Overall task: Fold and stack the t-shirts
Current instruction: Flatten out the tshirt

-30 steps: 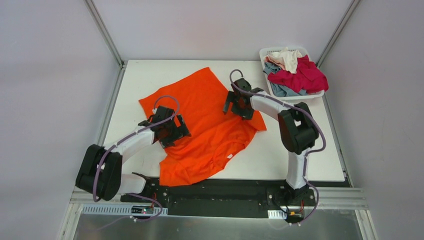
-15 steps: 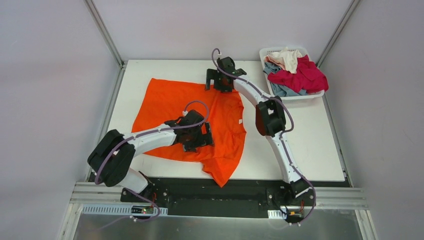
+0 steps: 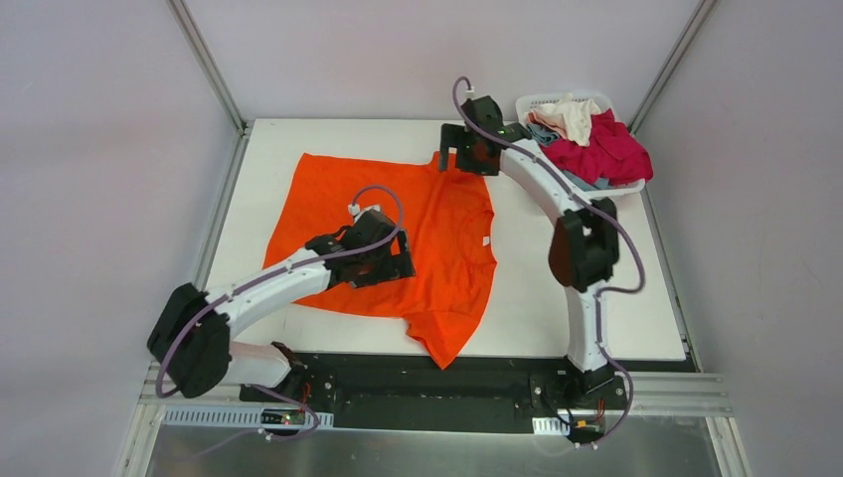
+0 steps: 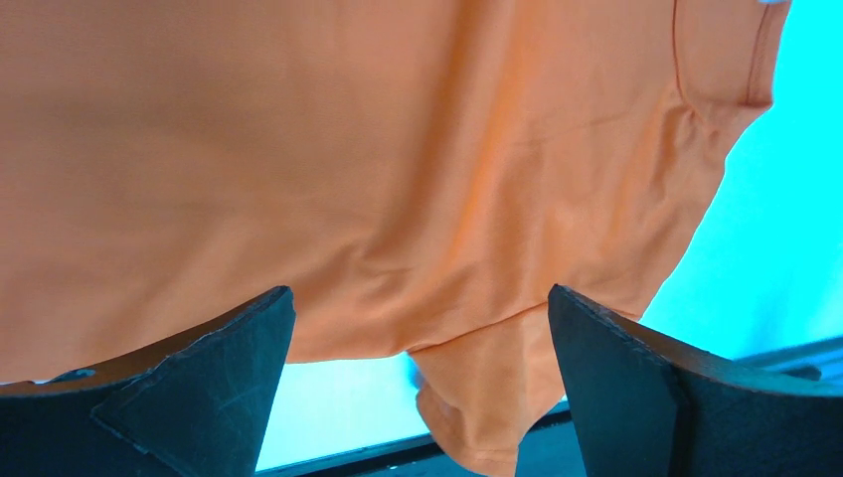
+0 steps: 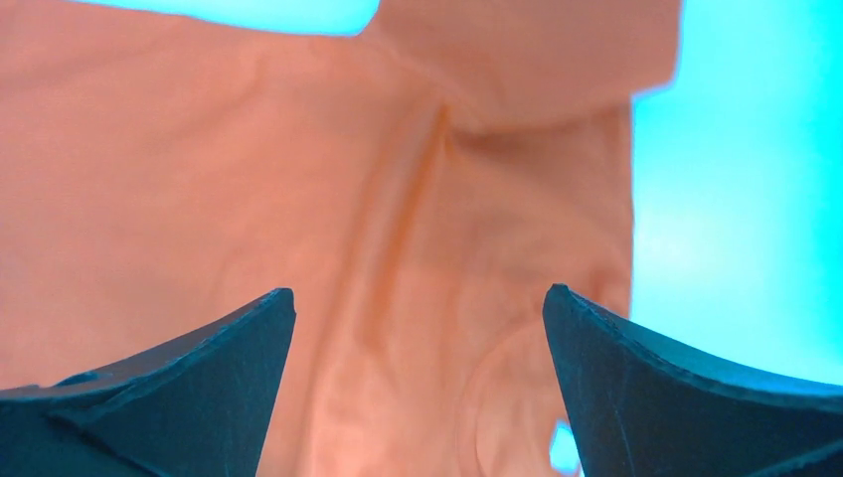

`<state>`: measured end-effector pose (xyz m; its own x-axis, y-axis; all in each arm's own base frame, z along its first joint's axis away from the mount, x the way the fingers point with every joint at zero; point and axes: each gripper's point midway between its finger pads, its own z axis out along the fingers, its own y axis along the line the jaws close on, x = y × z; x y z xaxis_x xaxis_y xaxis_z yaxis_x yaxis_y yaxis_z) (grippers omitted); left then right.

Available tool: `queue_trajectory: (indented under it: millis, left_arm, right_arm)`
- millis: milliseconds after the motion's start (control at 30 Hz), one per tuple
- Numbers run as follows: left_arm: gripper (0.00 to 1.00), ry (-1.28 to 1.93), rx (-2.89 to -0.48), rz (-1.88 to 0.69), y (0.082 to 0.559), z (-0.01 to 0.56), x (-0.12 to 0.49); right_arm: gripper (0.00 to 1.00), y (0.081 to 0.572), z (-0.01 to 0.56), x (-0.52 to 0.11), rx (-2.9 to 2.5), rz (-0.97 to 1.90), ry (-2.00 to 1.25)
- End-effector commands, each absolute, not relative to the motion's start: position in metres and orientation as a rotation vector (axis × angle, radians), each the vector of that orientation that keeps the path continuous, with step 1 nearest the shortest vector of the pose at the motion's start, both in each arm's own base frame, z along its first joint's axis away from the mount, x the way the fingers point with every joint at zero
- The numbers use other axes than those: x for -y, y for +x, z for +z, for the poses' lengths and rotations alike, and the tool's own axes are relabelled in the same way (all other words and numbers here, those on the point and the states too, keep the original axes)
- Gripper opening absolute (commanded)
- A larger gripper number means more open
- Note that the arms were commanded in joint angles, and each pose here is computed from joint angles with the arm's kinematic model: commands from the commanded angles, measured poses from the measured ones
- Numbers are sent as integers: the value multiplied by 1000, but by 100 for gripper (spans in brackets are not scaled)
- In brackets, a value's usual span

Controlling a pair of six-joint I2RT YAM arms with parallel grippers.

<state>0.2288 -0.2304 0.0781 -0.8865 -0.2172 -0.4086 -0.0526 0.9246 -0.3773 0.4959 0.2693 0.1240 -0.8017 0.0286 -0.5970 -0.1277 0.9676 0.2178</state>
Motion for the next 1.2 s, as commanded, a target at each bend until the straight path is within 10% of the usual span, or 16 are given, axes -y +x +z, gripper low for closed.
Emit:
queue_trajectory:
  millis: [0, 533, 1167]
  left_arm:
    - [99, -263, -2501, -243, 236, 101, 172]
    - [99, -769, -2472, -48, 295, 66, 46]
    - [99, -822, -2692, -246, 234, 17, 70]
  right_arm:
    - [99, 425, 166, -241, -2499, 344, 65]
    - [99, 317, 44, -258, -2694, 416, 172]
    - [99, 270, 13, -92, -2804, -138, 676]
